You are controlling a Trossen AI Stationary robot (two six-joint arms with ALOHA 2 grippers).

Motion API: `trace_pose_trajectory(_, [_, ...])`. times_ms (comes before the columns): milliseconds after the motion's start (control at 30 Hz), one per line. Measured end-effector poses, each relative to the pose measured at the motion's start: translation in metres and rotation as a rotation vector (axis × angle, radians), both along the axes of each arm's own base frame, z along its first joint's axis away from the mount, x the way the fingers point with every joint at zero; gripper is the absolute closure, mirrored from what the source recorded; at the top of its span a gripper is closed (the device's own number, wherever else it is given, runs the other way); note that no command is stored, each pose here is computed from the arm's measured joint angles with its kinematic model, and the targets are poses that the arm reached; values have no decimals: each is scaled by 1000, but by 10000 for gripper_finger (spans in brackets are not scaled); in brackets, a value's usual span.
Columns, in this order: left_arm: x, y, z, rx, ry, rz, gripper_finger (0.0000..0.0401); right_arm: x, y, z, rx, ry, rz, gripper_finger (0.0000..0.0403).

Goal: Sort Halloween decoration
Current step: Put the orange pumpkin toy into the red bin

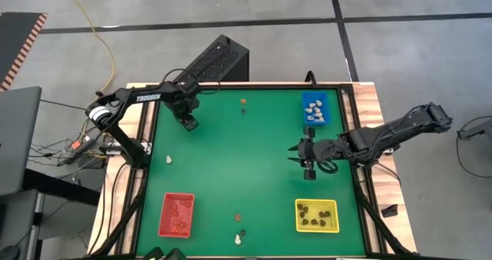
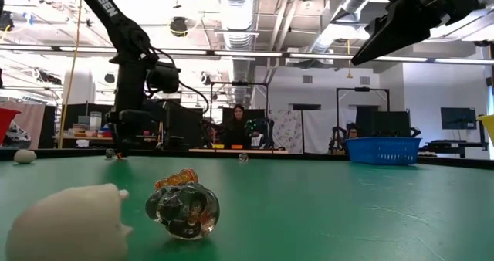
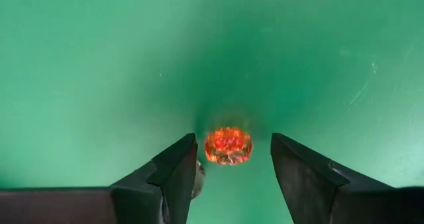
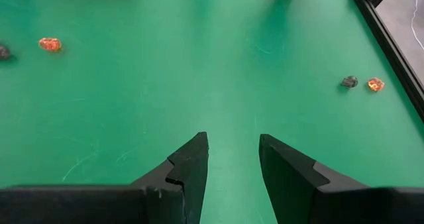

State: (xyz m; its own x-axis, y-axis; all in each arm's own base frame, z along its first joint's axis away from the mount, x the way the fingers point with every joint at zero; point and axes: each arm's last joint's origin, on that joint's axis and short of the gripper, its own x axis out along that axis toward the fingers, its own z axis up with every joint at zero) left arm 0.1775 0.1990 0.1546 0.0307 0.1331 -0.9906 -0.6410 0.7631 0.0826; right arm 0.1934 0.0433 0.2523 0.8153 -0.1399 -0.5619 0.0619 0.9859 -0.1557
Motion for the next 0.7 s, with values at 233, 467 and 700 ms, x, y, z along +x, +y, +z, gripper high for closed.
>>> trace_pose_trajectory(233, [-1,-1,0,-14,14,0,270,0,0,0,6,-1,-4,237])
trace_pose_trajectory(467, [1,1,0,12,-9,0,315,0,1,0,20,-3,-7,237])
trace_pose_trajectory(700, [2,2,-3,6,-13,1,308,-1,1,-1,59,8,-13,237])
